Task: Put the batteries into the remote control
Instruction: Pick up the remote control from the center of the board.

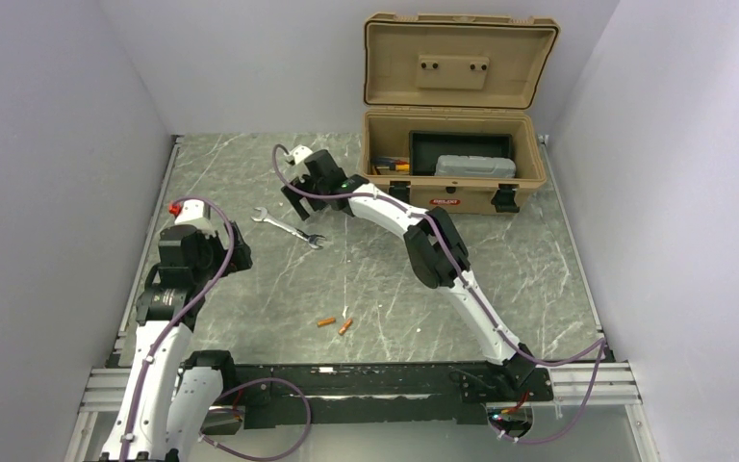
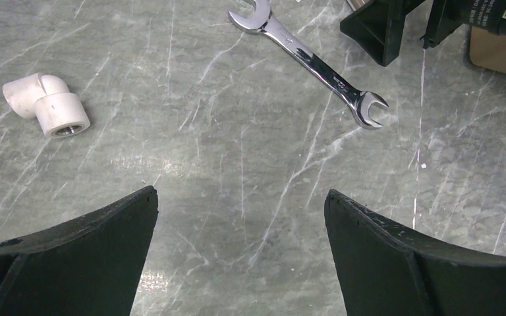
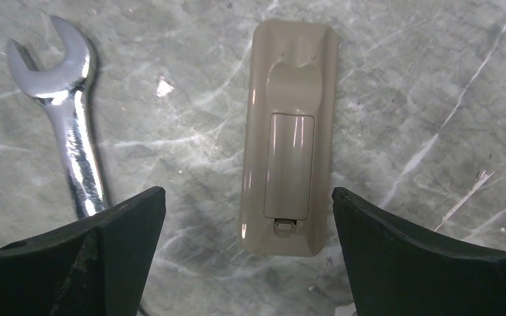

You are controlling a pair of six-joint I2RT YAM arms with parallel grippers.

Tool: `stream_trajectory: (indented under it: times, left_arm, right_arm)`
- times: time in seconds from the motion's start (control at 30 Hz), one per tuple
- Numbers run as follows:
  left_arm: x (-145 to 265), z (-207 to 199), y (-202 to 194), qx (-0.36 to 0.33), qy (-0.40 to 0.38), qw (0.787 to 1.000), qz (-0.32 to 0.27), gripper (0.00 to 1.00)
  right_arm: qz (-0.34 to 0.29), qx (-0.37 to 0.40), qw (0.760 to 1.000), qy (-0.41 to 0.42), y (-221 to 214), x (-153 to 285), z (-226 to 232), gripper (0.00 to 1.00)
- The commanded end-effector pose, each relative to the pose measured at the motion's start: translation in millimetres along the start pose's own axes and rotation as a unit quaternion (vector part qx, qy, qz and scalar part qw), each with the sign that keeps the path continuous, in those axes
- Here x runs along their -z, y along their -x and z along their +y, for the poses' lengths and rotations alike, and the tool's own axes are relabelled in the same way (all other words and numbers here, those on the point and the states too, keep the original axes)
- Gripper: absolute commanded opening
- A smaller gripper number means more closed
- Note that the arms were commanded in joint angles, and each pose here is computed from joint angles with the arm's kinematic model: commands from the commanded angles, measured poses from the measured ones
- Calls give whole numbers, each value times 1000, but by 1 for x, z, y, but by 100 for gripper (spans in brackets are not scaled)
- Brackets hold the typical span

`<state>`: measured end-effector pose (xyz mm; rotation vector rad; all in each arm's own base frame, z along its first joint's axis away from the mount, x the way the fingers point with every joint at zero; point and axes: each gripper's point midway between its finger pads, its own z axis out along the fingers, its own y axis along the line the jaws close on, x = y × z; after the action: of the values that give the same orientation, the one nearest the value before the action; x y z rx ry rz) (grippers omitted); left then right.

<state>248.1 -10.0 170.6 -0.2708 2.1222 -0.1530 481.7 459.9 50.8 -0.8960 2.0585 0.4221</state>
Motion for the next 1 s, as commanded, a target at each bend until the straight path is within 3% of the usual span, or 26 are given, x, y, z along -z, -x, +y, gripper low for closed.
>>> stream_trajectory:
  times: [0.0, 0.23, 0.43, 0.63, 0.8, 0.97]
  left_arm:
    - [-2, 2, -1, -5, 4, 1000, 2, 99]
    - [-3, 2, -3, -5, 5, 1000, 7, 99]
    - [-3, 2, -3, -5, 6, 1000, 8, 99]
    - [-3, 2, -2, -5, 5, 1000, 7, 99]
    - [-4, 2, -2, -4, 5, 1000, 7, 99]
    - [0, 0, 4, -2, 1, 1000, -8, 99]
  right_arm:
    - [10, 2, 1000, 5, -7, -6, -9, 100]
    - [34, -16, 999, 5, -27, -13, -16, 93]
    - [66, -18, 998, 17, -49, -7, -11, 66]
    - [84, -22, 996, 8, -64, 4, -12, 48]
    - [67, -45, 997, 21, -48, 16, -5, 31]
    - [9, -52, 997, 52, 5, 47, 20, 16]
